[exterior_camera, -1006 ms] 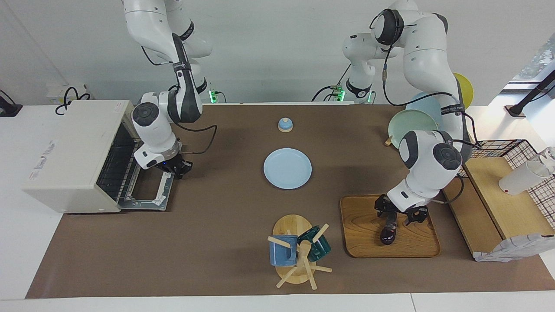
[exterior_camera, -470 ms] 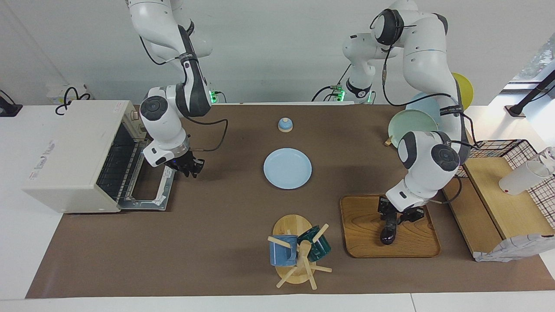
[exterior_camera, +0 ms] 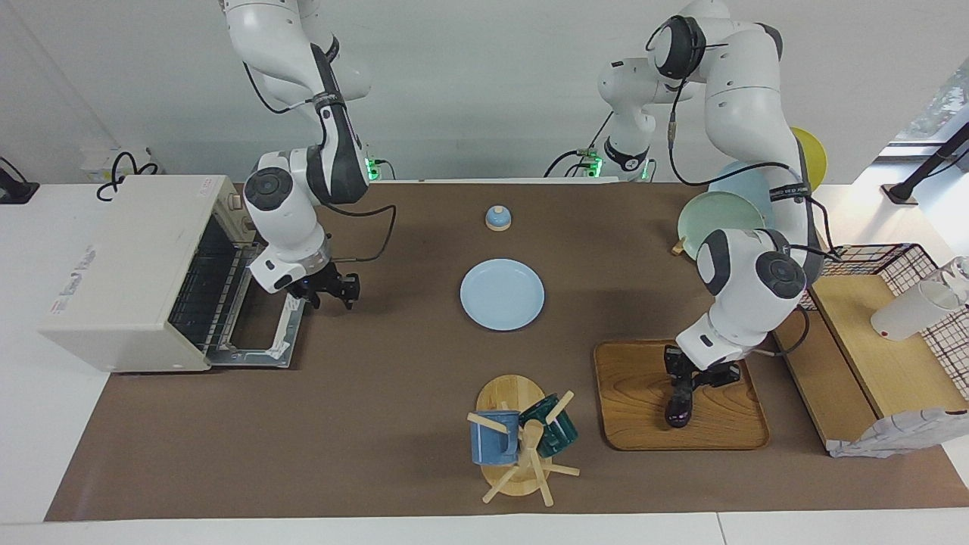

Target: Put eggplant into oven

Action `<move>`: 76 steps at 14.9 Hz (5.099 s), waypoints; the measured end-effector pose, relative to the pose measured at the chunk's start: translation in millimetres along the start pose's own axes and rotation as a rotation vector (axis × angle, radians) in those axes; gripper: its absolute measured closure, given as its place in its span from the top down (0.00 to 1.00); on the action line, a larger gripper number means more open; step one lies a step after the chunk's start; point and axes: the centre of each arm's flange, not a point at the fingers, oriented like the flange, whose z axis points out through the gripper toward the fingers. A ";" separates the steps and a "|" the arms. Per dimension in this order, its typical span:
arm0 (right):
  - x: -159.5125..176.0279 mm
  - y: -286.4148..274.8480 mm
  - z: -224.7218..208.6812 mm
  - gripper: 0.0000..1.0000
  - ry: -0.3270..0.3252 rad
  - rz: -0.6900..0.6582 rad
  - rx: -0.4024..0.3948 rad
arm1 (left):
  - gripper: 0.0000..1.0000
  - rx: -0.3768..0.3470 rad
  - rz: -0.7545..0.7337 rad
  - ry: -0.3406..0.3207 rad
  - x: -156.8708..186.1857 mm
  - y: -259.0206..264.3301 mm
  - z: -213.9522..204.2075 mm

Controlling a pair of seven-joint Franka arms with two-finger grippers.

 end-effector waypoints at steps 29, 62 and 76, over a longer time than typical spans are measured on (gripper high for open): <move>6.0 2.4 -123.9 1.00 -0.076 -0.055 -0.015 | 0.32 -0.079 -0.539 -0.032 -122.5 376.6 29.5; -80.9 -418.6 40.4 0.81 0.138 -0.156 0.064 | 1.00 0.052 -0.298 -0.169 -138.7 91.3 -255.1; -104.5 -412.8 56.9 0.44 0.124 -0.183 0.049 | 1.00 0.049 -0.303 -0.142 -129.0 85.1 -251.3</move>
